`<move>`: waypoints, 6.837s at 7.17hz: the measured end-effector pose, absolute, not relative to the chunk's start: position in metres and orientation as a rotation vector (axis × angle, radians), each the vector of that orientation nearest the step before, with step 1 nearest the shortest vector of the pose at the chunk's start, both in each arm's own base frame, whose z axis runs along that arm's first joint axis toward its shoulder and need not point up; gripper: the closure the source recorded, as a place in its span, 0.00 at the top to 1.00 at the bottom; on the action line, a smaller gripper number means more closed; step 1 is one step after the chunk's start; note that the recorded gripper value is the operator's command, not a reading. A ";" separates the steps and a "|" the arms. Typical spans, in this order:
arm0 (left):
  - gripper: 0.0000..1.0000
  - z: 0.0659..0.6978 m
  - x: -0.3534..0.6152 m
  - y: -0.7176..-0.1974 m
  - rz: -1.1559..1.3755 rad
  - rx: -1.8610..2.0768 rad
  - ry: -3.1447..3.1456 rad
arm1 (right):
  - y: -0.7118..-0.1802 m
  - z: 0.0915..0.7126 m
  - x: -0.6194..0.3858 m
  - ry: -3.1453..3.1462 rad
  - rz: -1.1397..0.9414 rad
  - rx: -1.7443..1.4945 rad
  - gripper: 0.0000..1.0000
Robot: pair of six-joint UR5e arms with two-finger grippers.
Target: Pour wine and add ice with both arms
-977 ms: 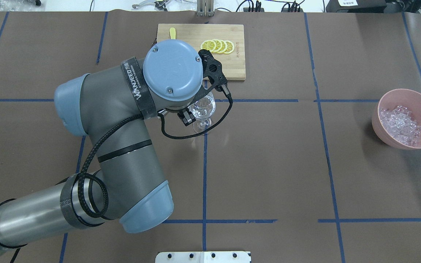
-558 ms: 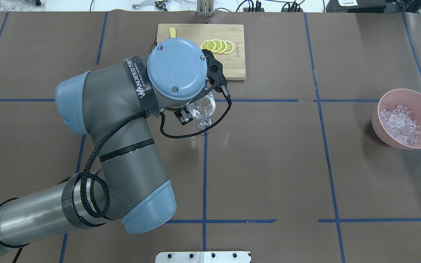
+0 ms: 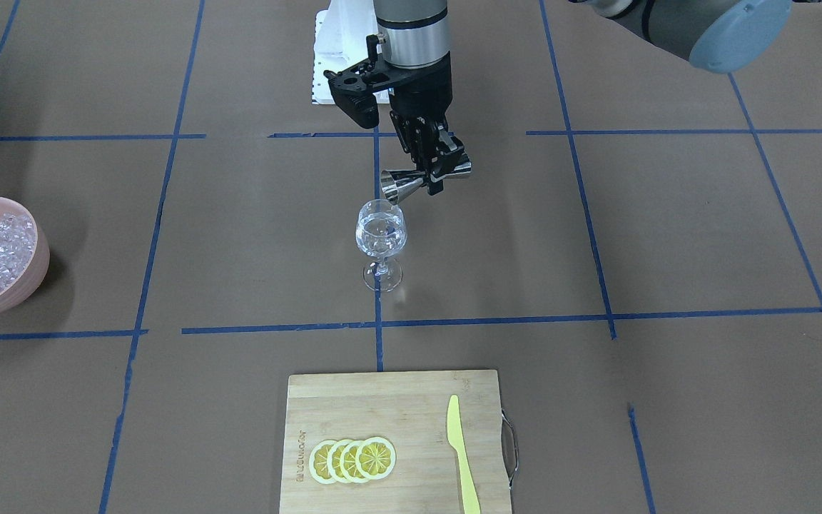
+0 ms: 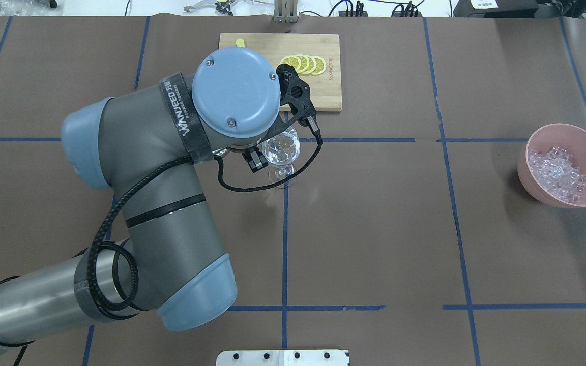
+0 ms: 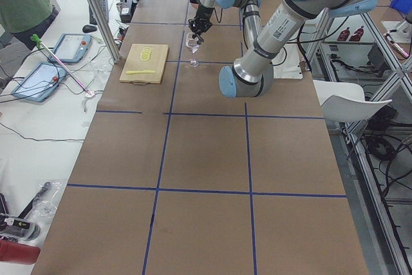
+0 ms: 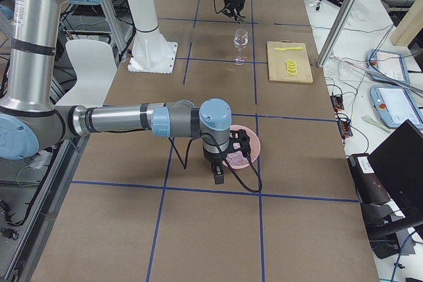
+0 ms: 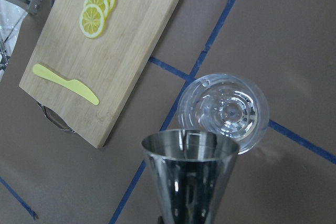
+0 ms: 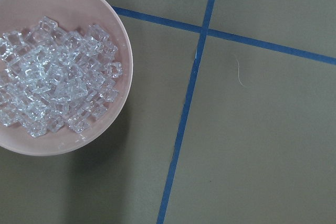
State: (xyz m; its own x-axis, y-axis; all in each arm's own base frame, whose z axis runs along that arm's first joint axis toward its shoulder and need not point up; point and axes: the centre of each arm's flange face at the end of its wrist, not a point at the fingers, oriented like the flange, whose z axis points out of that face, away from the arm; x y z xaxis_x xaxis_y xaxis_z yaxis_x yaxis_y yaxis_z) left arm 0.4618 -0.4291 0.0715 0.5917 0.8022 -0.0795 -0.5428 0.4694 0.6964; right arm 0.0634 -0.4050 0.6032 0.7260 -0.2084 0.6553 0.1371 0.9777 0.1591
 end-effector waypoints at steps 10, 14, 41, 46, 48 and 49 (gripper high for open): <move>0.00 0.335 0.286 -0.412 0.306 1.109 0.900 | -0.409 0.585 0.063 -0.739 -0.125 0.111 1.00; 0.00 0.454 0.242 -0.386 -0.239 1.140 0.960 | -0.409 0.582 0.063 -0.738 -0.129 0.117 1.00; 0.62 0.555 0.415 -0.297 -0.426 1.242 0.756 | -0.411 0.580 0.063 -0.736 -0.131 0.121 1.00; 1.00 0.552 0.413 -0.292 -0.444 1.261 0.751 | -0.410 0.581 0.063 -0.736 -0.131 0.119 1.00; 1.00 0.542 0.407 -0.292 -0.464 1.263 0.777 | -0.410 0.582 0.063 -0.736 -0.131 0.119 1.00; 1.00 0.539 0.394 -0.291 -0.478 1.267 0.797 | -0.410 0.582 0.063 -0.736 -0.130 0.118 1.00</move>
State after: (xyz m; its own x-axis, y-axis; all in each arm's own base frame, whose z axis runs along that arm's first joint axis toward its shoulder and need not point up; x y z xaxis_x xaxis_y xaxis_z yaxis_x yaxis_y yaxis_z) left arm 0.3945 -0.2912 0.5392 0.6500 0.1050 -0.7526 0.7133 0.2573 0.6519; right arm 0.0633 -0.4101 0.5816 0.7336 -0.1594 0.6606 0.0764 0.9853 0.1529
